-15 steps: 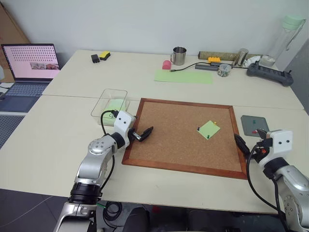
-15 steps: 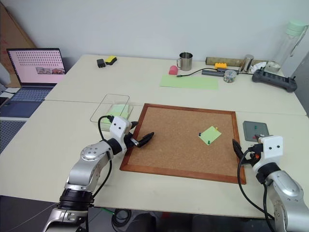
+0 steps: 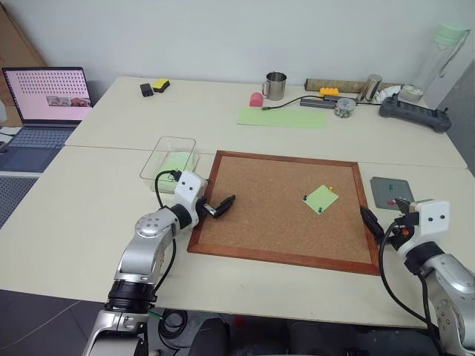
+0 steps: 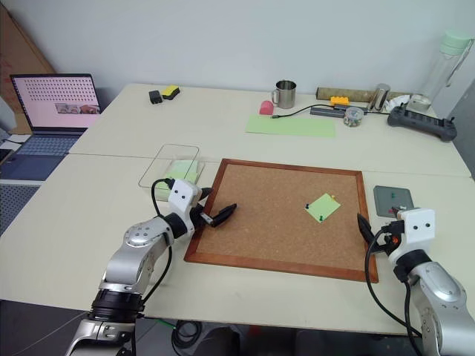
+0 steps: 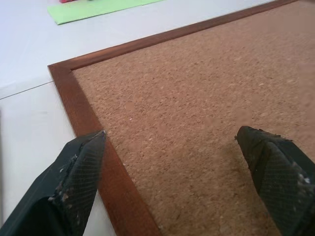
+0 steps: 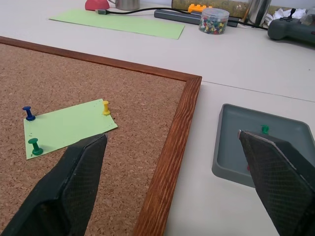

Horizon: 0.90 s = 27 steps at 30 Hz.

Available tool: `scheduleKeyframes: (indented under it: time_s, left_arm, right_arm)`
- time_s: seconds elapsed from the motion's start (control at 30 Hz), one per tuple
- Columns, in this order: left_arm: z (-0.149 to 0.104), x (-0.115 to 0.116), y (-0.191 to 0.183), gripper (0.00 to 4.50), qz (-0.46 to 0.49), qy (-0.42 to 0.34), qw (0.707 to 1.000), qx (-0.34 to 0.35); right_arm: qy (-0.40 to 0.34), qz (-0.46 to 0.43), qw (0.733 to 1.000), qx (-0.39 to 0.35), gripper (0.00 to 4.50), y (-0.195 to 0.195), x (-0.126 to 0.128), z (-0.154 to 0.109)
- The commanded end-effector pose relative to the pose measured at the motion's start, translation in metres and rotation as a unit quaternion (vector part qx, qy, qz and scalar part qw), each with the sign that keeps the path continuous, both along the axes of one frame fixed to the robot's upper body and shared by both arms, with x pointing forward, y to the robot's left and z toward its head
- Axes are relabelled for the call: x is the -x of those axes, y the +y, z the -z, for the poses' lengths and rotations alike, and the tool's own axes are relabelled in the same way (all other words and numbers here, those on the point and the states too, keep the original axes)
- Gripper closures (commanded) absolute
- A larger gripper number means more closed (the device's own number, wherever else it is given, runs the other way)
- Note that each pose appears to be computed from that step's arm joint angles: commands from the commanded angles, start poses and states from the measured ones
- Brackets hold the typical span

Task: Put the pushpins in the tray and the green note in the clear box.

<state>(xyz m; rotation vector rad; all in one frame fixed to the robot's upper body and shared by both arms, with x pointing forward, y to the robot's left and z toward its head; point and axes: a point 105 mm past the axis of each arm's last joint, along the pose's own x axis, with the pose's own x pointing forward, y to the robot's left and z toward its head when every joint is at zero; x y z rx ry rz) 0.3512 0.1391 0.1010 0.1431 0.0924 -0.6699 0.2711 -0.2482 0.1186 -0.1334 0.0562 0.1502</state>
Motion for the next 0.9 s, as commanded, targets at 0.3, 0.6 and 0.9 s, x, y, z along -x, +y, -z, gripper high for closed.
scheduleKeyframes:
  time_s: [0.3, 0.6, 0.9]
  left_arm:
    - [-0.039, 0.004, -0.025, 0.00, 0.084, -0.026, 0.996, 0.030]
    - [-0.044, 0.005, -0.039, 0.00, 0.120, -0.042, 0.991, 0.032]
    - [-0.035, 0.005, -0.075, 1.70, 0.201, -0.024, 0.979, 0.035]
  right_arm:
    - [-0.024, -0.048, 0.998, 0.020, 0.04, 0.005, -0.002, -0.020]
    - [-0.027, -0.070, 0.997, 0.016, 0.04, 0.017, -0.008, -0.022]
    - [-0.035, -0.094, 0.995, 0.007, 0.00, 0.035, -0.035, -0.023]
